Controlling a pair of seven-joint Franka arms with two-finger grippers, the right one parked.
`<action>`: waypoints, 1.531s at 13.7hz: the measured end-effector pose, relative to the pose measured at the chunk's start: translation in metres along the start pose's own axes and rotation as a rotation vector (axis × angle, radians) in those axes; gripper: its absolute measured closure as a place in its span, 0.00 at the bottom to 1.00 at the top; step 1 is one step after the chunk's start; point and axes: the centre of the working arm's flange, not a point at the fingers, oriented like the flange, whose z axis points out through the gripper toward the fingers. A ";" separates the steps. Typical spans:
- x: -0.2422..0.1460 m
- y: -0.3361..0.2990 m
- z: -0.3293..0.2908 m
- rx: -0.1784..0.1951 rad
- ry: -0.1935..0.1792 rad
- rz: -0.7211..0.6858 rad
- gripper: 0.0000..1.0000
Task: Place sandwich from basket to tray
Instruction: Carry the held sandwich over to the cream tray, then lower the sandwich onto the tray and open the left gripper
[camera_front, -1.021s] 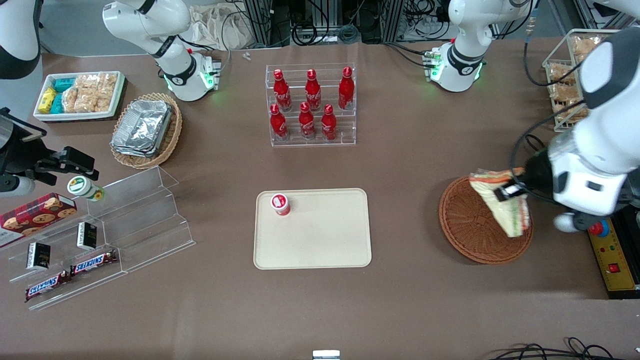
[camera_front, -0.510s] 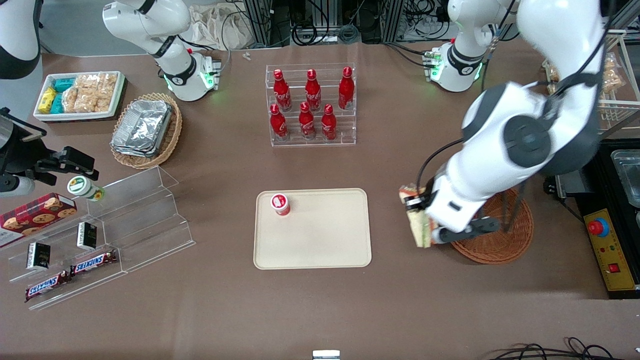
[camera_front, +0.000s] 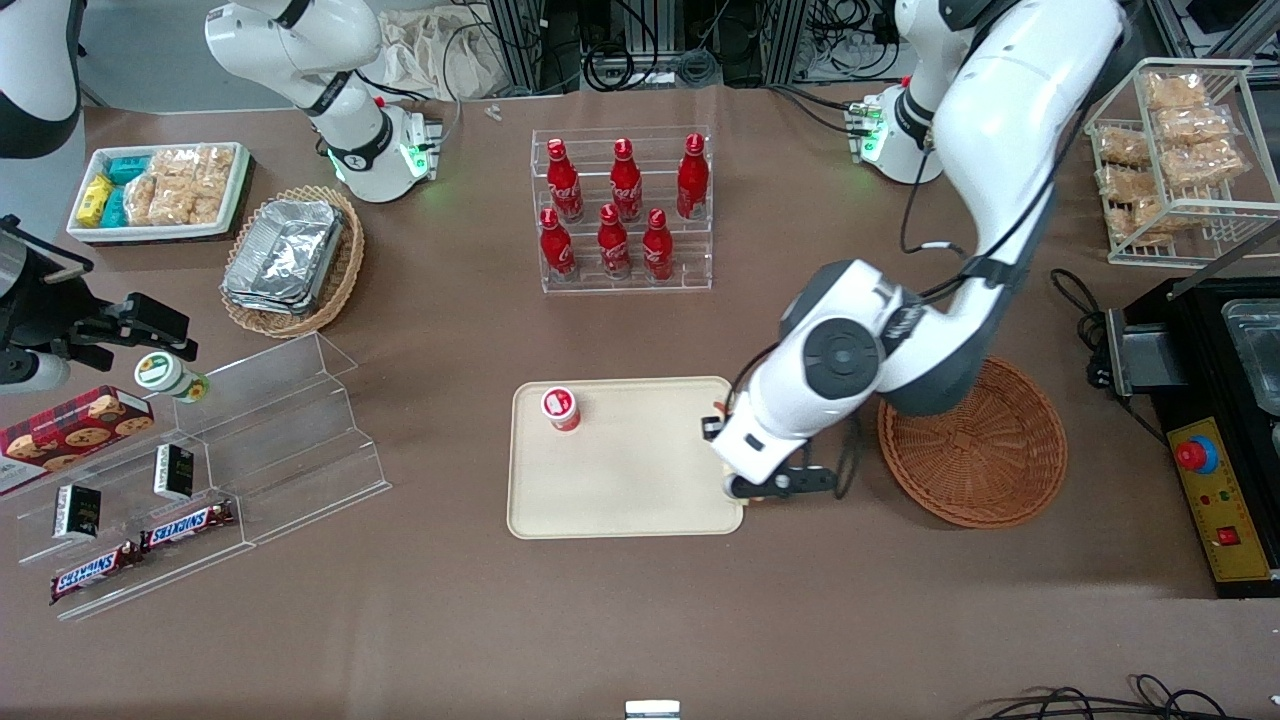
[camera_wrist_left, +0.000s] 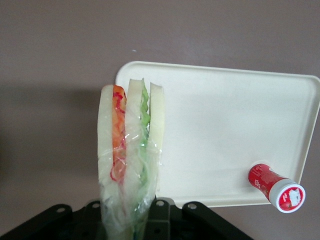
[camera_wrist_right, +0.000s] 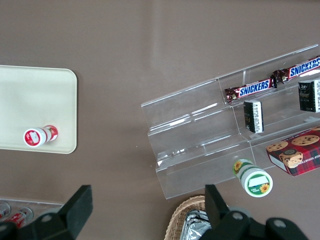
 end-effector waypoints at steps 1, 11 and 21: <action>-0.008 0.008 0.017 0.000 -0.005 0.017 0.80; -0.041 -0.002 0.127 0.088 -0.009 0.101 0.80; -0.026 0.006 0.075 0.069 0.062 -0.038 0.00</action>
